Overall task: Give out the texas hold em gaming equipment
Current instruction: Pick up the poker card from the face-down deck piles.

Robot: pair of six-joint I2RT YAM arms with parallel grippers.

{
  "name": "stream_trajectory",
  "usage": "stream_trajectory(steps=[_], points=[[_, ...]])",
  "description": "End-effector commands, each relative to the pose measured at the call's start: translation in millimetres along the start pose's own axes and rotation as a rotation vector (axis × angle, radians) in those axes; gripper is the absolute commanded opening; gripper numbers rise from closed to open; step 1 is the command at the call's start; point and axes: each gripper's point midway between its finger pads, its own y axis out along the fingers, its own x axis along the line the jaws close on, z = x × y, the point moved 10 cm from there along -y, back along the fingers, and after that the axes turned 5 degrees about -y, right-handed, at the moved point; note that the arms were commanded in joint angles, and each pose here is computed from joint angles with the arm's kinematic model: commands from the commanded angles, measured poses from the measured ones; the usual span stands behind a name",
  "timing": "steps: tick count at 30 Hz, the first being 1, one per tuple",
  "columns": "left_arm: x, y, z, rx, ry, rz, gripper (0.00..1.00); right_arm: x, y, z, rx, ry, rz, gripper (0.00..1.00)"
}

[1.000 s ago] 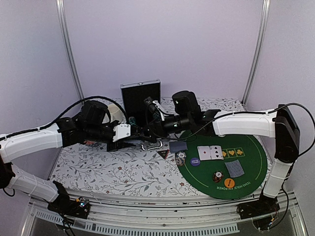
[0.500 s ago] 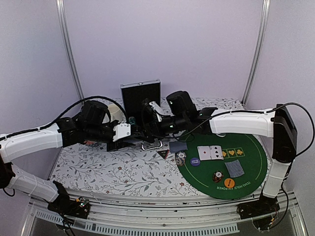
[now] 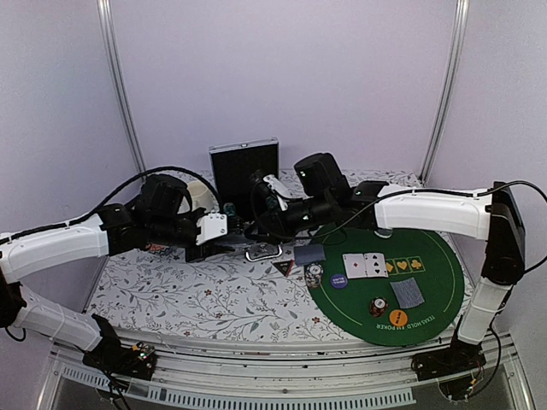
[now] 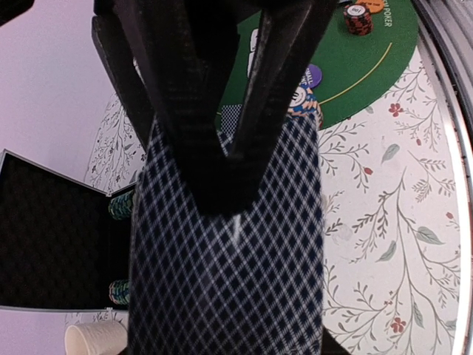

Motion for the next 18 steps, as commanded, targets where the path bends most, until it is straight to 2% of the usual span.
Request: stream_trajectory(steps=[1,5,7,18], points=[[0.0,-2.7,-9.6,-0.053,0.018,0.011,0.36,3.4,-17.2,-9.0,0.008,0.002,-0.002,0.31],[0.3,-3.3,-9.7,-0.053,0.018,0.007,0.36,8.0,-22.9,-13.7,0.023,0.007,-0.028,0.10],[0.3,-3.9,-10.0,-0.055,0.019,0.007,0.36,8.8,-26.1,-13.8,0.032,0.012,-0.020,0.04],[0.0,-3.7,-9.7,-0.053,0.018,0.008,0.36,9.7,-63.7,-21.6,0.058,-0.003,0.081,0.02]])
